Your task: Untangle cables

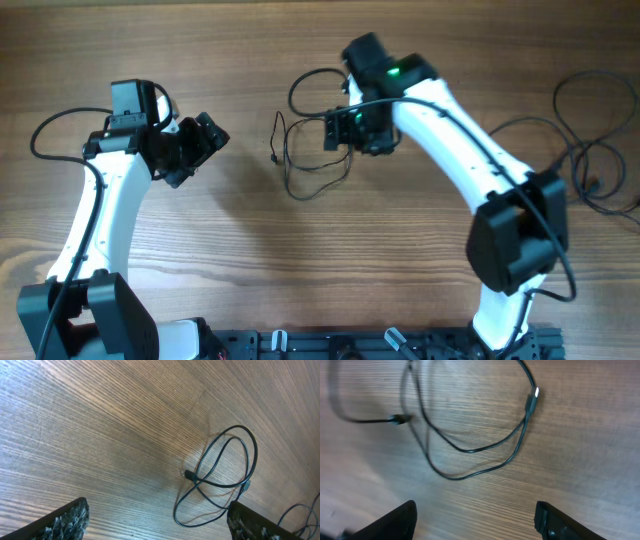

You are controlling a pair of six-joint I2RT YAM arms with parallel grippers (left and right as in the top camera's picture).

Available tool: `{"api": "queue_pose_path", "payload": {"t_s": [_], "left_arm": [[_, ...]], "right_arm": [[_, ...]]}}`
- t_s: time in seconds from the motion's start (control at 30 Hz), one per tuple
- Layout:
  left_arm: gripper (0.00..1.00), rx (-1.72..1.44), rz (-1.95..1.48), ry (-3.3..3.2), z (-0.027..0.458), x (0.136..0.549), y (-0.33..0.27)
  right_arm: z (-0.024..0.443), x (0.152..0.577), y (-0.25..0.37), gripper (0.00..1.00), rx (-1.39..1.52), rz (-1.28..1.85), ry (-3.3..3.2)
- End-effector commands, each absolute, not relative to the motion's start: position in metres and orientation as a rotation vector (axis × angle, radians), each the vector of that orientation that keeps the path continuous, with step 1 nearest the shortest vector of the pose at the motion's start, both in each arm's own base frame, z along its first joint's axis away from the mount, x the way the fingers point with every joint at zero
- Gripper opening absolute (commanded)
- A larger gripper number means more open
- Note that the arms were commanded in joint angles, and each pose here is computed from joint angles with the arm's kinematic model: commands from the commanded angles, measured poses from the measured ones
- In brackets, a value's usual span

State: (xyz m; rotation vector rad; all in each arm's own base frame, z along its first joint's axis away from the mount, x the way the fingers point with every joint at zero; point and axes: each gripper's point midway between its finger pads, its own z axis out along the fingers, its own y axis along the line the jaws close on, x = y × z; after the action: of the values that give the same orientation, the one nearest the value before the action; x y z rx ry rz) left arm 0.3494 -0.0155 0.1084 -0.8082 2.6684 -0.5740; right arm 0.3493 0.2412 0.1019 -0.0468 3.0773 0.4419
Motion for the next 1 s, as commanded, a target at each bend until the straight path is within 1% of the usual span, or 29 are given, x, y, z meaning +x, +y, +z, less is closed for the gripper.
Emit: {"api": "queue_pose_path", "payload": {"t_s": [0.0, 0.3, 0.47, 0.53, 0.7, 0.97], "left_arm": [[0.91, -0.84, -0.562, 2.672, 0.106, 0.348, -0.013], [0.92, -0.847, -0.561, 2.686, 0.104, 0.345, -0.013], [0.92, -0.847, -0.561, 2.686, 0.104, 0.345, -0.013], [0.92, -0.847, -0.561, 2.686, 0.104, 0.345, -0.013], [0.93, -0.848, -0.561, 2.689, 0.104, 0.344, -0.014], [0.93, -0.848, -0.561, 2.689, 0.104, 0.344, -0.014]], "right_arm": [[0.075, 0.351, 0.233, 0.78, 0.2, 0.168, 3.072], [0.022, 0.343, 0.235, 0.76, 0.293, -0.012, 3.132], [0.004, 0.35, 0.239, 0.68, 0.295, -0.007, 3.128], [0.002, 0.353, 0.241, 0.65, 0.316, 0.002, 3.115], [0.002, 0.361, 0.247, 0.65, 0.412, 0.045, 3.072], [0.002, 0.359, 0.248, 0.65, 0.445, 0.056, 3.081]]}}
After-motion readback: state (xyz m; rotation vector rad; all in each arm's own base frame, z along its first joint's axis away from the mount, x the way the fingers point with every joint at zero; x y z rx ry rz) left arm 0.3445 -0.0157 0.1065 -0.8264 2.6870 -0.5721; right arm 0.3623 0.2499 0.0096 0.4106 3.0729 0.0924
